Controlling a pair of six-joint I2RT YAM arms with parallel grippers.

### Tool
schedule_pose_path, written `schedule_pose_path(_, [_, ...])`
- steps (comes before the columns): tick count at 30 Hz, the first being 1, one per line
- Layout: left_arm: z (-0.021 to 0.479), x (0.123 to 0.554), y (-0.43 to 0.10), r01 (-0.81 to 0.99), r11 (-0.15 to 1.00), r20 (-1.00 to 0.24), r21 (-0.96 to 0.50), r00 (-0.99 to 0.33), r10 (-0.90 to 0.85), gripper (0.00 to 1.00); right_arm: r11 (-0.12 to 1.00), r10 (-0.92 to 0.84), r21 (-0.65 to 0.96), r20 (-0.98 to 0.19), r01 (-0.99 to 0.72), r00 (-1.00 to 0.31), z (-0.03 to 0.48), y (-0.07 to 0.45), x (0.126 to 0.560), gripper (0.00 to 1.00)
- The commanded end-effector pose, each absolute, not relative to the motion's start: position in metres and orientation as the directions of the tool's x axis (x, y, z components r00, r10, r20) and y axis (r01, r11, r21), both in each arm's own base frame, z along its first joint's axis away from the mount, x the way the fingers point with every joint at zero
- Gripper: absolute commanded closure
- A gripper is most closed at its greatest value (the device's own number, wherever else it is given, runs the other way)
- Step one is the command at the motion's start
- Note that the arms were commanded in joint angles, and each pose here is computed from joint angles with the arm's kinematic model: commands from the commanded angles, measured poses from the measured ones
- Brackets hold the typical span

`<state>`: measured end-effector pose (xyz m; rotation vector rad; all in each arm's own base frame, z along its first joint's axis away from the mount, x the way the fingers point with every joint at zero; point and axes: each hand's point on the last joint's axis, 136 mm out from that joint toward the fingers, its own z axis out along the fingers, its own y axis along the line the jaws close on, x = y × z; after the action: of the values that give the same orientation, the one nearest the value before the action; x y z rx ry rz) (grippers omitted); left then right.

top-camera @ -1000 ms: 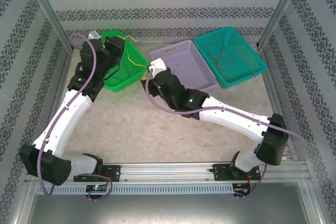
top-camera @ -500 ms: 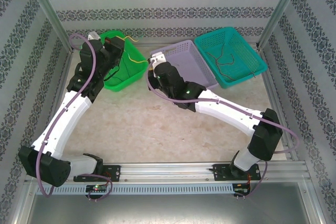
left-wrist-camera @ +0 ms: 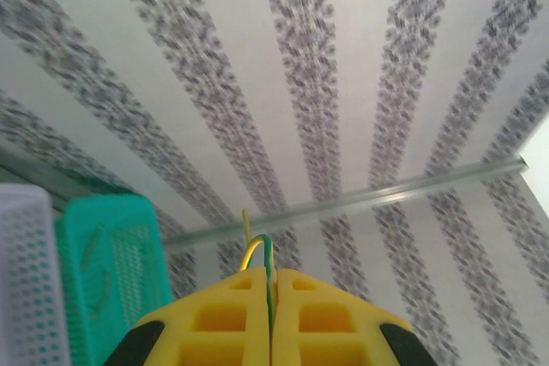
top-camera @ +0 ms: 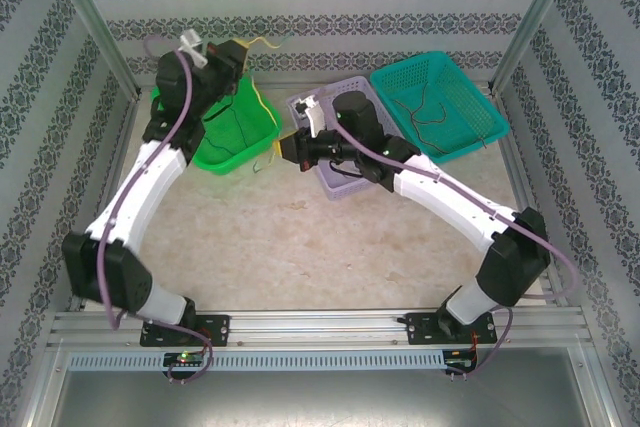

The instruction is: Untangle the cables

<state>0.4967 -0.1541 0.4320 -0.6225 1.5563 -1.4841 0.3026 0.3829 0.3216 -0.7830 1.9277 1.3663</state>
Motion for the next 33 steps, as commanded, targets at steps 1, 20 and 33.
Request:
schedule_pose_path(1, [0.536, 0.483, -0.143, 0.530, -0.017, -0.274, -0.848, -0.465, -0.842, 1.00, 0.078, -0.292, 0.791, -0.564, -0.607, -0.772, 0.293, 0.393, 0.252, 1.00])
schedule_pose_path(20, [0.534, 0.507, -0.144, 0.545, -0.279, -0.111, -0.790, -0.576, -0.810, 1.00, -0.077, -0.415, 0.887, -0.444, -0.455, -0.794, 0.285, 0.403, 0.237, 1.00])
schedule_pose_path(33, [0.531, 0.512, -0.141, 0.525, -0.335, -0.055, -0.782, -0.595, -0.802, 1.00, -0.023, -0.362, 0.870, -0.467, -0.493, -0.807, 0.283, 0.397, 0.256, 1.00])
